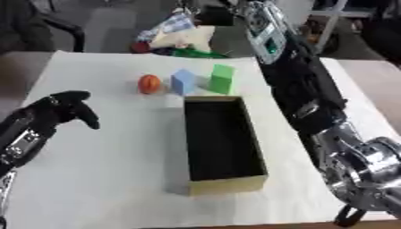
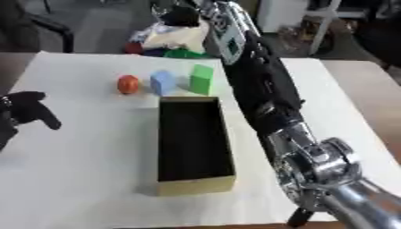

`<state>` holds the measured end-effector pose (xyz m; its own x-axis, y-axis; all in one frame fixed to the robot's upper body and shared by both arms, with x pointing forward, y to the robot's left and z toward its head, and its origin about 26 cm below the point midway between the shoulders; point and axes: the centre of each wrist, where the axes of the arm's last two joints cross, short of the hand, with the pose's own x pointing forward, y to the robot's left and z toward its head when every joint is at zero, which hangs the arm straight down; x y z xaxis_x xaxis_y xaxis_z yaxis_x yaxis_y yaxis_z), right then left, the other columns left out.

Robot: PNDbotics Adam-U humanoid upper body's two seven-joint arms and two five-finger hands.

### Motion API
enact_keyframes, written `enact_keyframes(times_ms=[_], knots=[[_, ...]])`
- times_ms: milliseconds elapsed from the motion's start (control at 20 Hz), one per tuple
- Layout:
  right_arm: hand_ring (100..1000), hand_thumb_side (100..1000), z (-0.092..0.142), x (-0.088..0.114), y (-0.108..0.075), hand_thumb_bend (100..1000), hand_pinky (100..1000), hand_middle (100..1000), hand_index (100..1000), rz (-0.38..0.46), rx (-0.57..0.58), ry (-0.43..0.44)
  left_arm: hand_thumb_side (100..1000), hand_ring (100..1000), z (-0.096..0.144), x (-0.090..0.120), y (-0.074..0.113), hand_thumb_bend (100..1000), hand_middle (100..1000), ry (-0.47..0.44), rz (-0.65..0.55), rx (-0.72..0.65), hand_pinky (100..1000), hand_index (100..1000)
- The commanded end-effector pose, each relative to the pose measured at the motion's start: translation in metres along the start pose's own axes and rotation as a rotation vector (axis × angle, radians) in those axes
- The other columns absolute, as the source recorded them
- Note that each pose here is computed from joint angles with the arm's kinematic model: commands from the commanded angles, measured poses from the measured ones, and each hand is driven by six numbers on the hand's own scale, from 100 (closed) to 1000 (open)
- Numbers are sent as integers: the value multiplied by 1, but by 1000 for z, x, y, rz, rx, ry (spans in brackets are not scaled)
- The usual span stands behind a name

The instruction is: Pick up objects on the table and place them in the box.

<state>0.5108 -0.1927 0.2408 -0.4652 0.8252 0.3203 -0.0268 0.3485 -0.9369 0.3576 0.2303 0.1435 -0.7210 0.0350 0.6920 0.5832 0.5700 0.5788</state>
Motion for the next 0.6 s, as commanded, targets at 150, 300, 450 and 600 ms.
enact_keyframes(times_ms=[150,300,450,600], knots=[[825,809,2,-19,6,100,843,894,987,16,107,172,924,614,-7,5,6,100,611,-27,-22,-18,679,904],[835,766,5,-27,12,100,850,915,991,62,181,249,924,615,-7,5,6,100,611,-26,-26,-20,679,904],[843,707,8,-33,12,100,854,930,993,110,231,303,927,615,-6,5,6,100,611,-23,-27,-21,679,905],[845,633,11,-38,12,100,855,934,991,158,262,353,928,615,-6,4,6,100,612,-20,-28,-23,680,905]])
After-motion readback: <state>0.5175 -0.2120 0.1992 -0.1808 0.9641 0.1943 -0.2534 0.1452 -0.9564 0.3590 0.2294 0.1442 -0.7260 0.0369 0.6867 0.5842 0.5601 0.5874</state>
